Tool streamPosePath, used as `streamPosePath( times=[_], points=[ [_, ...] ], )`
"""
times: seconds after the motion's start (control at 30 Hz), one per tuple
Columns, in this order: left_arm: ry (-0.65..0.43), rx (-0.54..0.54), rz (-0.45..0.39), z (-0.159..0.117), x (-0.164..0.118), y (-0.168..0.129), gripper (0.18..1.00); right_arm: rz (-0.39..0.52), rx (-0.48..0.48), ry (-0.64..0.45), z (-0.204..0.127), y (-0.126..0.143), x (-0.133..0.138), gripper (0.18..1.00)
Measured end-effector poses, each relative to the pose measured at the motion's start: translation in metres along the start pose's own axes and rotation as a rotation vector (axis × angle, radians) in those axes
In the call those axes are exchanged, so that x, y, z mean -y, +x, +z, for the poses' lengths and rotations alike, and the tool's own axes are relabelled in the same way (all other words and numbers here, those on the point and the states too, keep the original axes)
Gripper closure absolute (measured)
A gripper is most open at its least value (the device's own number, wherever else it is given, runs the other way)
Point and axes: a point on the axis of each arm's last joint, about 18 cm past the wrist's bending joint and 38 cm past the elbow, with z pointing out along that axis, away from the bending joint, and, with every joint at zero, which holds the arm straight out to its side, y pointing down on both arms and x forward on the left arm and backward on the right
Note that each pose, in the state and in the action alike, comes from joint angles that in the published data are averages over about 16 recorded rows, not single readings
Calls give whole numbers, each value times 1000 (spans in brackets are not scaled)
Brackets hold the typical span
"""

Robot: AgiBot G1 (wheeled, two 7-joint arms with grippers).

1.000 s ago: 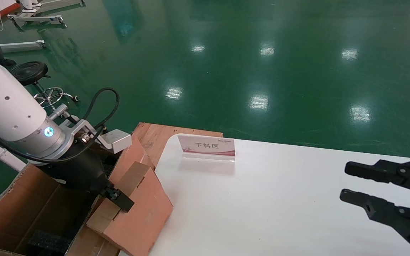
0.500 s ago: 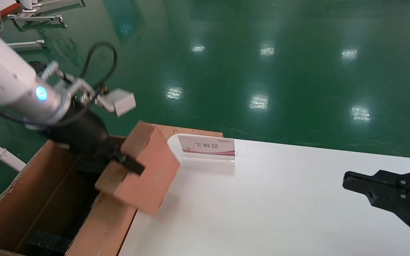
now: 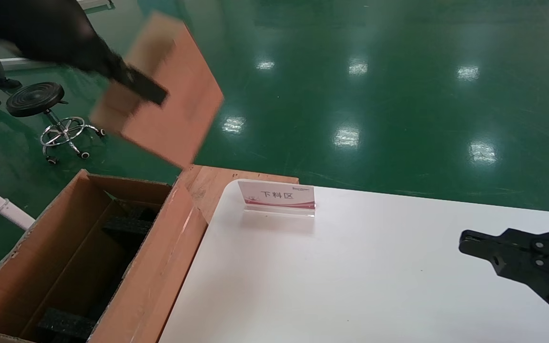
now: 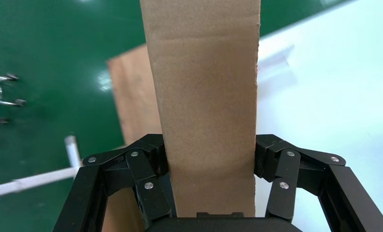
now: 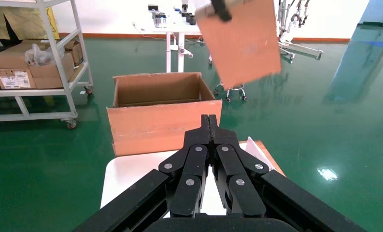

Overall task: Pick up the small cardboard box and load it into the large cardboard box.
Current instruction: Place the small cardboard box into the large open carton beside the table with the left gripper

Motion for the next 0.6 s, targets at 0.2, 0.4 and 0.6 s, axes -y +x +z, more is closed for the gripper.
streamPosePath(
  times=[0.2, 0.4, 0.6],
  points=[
    [-15, 74, -11, -38, -2, -2, 930, 0, 0, 0, 0, 0, 0, 984],
    [-112, 102, -54, -48, -19, 2, 931, 0, 0, 0, 0, 0, 0, 966],
    [-237, 103, -119, -41, -38, 8, 931, 0, 0, 0, 0, 0, 0, 920]
  ],
)
